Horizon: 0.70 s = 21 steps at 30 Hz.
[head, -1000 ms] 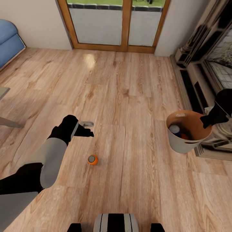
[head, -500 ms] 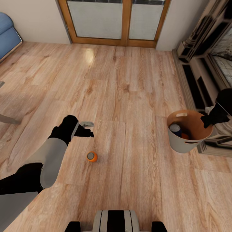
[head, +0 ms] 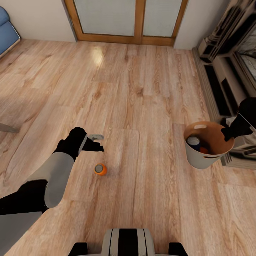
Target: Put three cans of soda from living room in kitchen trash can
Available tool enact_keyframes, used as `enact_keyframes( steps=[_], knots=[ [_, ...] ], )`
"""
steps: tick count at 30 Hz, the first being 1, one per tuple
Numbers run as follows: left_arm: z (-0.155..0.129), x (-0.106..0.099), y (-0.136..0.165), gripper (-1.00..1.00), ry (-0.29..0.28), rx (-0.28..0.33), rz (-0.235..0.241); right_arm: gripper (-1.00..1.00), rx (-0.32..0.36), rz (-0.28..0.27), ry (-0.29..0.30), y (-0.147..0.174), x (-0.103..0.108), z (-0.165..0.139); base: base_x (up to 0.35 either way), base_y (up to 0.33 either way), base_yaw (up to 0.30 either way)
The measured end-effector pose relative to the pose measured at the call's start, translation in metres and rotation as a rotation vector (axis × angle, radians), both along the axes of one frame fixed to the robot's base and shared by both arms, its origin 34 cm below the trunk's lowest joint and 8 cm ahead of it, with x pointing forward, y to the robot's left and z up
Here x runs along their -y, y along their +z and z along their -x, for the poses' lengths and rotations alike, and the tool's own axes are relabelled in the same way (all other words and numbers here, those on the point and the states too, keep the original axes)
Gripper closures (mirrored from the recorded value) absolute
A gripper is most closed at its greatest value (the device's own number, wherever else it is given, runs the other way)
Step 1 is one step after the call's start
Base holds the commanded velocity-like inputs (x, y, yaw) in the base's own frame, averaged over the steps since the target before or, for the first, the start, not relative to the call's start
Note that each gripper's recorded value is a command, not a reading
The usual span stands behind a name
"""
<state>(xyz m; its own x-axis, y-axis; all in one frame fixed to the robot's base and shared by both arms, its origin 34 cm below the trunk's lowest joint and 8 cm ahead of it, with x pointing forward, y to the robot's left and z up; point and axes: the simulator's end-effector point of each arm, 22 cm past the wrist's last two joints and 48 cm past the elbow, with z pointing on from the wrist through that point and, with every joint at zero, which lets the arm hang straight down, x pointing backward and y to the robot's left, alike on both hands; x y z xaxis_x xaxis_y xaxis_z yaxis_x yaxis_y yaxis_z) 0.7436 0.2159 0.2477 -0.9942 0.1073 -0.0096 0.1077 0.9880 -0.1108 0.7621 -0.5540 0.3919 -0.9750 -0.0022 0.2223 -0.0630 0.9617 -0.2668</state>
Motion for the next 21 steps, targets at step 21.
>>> enact_keyframes(
  steps=[21],
  knots=[
    [0.015, 0.007, -0.052, -1.00, -0.005, -0.013, 0.011, 1.00, -0.031, -0.003, 0.006, -0.056, -0.004, 0.014, 0.000, 0.000, 0.000]
  ],
)
